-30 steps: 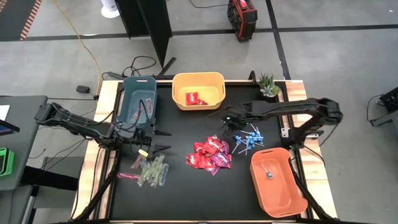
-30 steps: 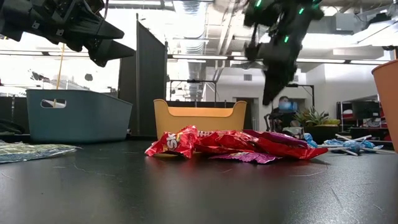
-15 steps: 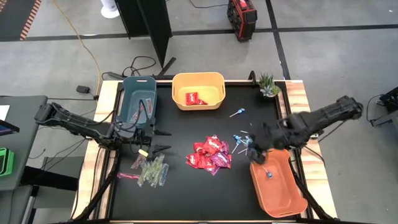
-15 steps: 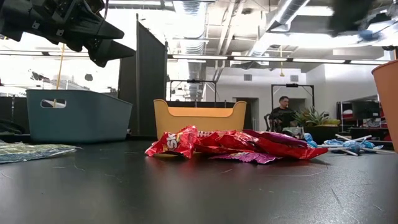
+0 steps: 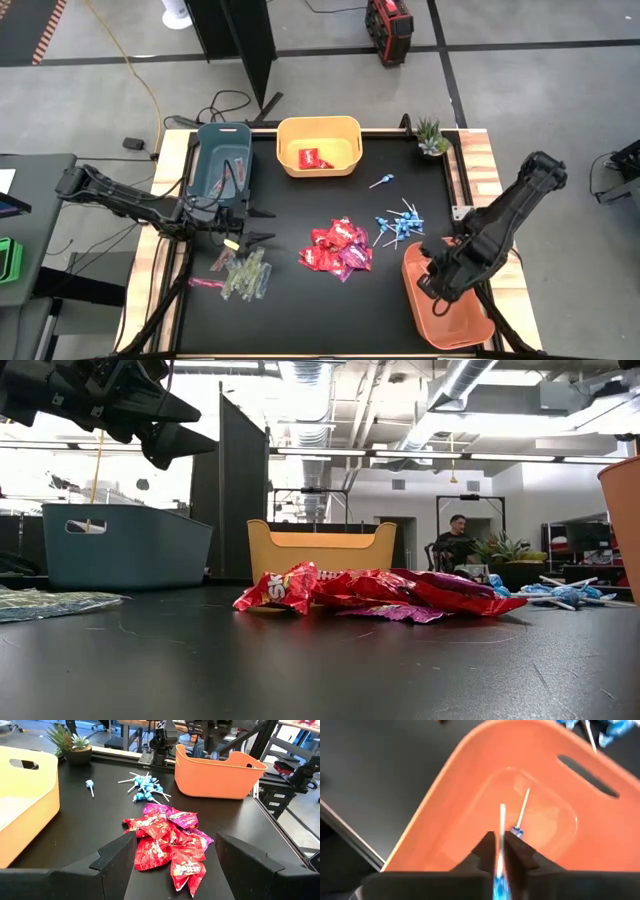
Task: Sort candy
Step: Put the blue lollipop into the orange bin
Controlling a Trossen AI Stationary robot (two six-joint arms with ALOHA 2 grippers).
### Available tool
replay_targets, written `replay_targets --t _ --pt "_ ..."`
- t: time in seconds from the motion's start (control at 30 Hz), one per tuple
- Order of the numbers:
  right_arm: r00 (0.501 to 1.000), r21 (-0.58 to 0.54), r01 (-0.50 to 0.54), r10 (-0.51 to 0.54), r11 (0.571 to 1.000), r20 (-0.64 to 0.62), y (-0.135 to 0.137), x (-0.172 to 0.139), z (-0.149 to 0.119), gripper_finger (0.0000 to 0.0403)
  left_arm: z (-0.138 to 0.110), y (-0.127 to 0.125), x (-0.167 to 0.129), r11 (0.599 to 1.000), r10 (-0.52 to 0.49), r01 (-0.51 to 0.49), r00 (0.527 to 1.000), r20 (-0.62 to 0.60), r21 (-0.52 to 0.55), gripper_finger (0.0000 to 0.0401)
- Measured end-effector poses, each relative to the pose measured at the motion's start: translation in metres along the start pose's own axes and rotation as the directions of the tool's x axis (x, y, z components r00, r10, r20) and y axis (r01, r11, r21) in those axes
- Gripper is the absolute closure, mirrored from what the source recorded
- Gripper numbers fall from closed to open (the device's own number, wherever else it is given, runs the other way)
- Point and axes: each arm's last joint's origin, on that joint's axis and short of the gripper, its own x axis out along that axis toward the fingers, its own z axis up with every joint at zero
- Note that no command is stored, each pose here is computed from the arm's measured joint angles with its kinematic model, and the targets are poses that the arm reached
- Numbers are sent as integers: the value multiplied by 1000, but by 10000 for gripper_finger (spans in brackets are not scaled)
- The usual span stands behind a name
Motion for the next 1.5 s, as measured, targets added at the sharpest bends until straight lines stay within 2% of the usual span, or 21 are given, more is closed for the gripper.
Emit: replay_targets --t 0.13,0.23,0.37,0.53,0.67,0.97,1.1,1.2,1.3,1.5 --pt "999 28 49 -49 998 3 3 7 -1 257 0 0 0 1000 1 -1 1000 -2 -12 134" --pt "998 -2 57 -57 998 6 3 8 3 198 -2 0 0 1000 5 -5 1000 -23 -16 134" --pt "997 -60 44 -41 997 63 3 -3 22 154 -3 1 0 1000 6 -6 1000 -27 -15 134" --pt "979 -168 124 -93 978 182 -4 -21 65 151 -3 1 0 1000 8 -9 1000 -26 -8 134" --pt "966 -238 186 -133 953 222 -17 -28 109 159 -3 1 0 1000 17 -17 1000 -24 -3 134" --pt "927 -256 302 -220 918 305 -75 -19 209 163 -2 1 0 1000 19 -19 1000 -23 0 134" --pt "933 -329 329 -251 885 259 -93 4 244 163 -2 1 0 1000 20 -20 1000 -23 -1 134" --pt "939 -438 340 -276 832 204 -96 30 263 163 -2 1 0 1000 20 -20 1000 -22 -1 134" --pt "946 -524 318 -304 790 115 -95 55 277 163 -2 1 0 1000 20 -20 1000 -22 -3 134" --pt "942 -622 258 -336 739 -8 -95 95 301 163 -2 1 0 1000 20 -20 1000 -23 0 134"
